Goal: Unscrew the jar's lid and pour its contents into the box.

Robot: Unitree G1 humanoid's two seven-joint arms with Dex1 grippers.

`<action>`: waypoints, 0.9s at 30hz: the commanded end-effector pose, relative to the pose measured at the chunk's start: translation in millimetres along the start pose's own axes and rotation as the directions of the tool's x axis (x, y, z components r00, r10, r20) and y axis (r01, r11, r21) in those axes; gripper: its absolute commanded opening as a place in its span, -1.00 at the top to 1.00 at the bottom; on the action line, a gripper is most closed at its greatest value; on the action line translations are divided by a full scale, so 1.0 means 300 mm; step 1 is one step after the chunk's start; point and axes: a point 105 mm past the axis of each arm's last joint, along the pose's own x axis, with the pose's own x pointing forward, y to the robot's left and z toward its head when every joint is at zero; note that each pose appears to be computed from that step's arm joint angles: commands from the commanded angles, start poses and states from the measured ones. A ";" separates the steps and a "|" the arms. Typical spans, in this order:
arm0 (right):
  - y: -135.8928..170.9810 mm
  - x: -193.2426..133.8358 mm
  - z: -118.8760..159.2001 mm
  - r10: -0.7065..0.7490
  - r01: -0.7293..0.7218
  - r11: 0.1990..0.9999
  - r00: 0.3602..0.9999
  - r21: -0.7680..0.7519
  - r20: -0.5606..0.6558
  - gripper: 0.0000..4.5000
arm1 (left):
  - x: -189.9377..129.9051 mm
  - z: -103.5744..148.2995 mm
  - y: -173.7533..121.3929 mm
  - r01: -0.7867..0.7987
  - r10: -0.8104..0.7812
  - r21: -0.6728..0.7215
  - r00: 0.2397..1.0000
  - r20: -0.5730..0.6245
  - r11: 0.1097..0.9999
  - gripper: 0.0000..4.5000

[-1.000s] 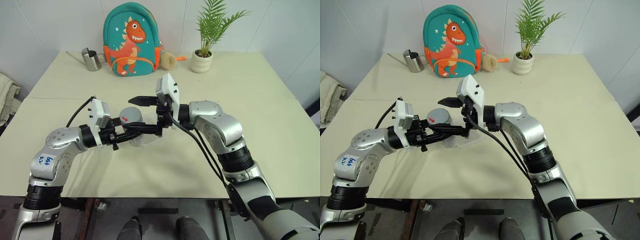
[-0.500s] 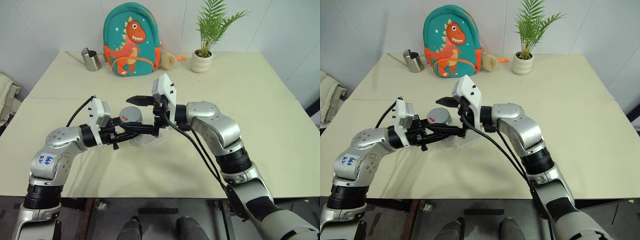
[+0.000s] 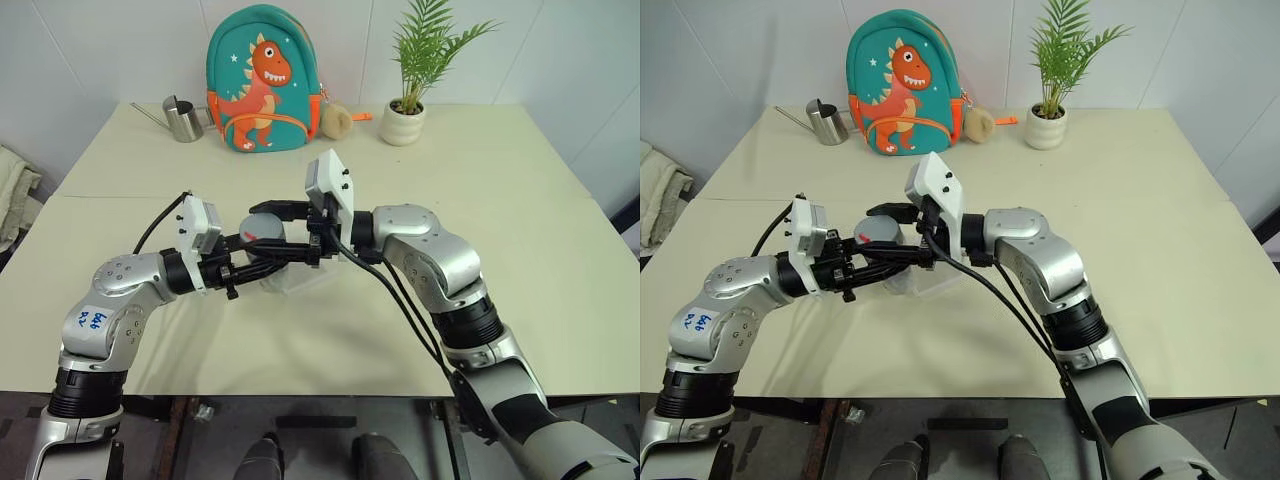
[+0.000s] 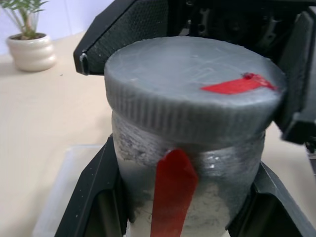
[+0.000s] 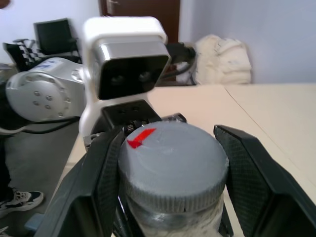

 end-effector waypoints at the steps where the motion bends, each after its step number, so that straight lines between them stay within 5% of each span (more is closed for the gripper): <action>1: 0.052 -0.027 0.066 0.224 -0.221 0.972 0.974 -0.074 0.023 -0.16 | -0.005 0.056 -0.057 0.134 -0.134 0.003 0.990 0.042 0.991 0.14; 8: 0.072 -0.052 0.085 0.397 -0.397 0.915 0.918 -0.075 -0.022 -0.16 | -0.011 0.061 -0.146 0.321 -0.321 -0.018 0.947 0.000 0.947 0.14; 15: 0.066 -0.052 0.084 0.376 -0.375 0.925 0.927 -0.055 0.002 -0.16 | -0.022 0.068 -0.116 0.248 -0.248 0.017 0.969 0.017 0.969 0.14; 21: 0.033 -0.071 0.092 0.279 -0.278 0.960 0.960 -0.025 0.024 -0.99 | -0.047 0.075 -0.082 0.169 -0.170 0.030 0.985 0.031 0.985 0.14; 27: -0.009 -0.089 0.099 0.148 -0.145 0.986 0.988 -0.087 0.034 -0.99 | -0.067 0.064 -0.055 0.098 -0.098 0.029 0.995 0.026 0.995 0.14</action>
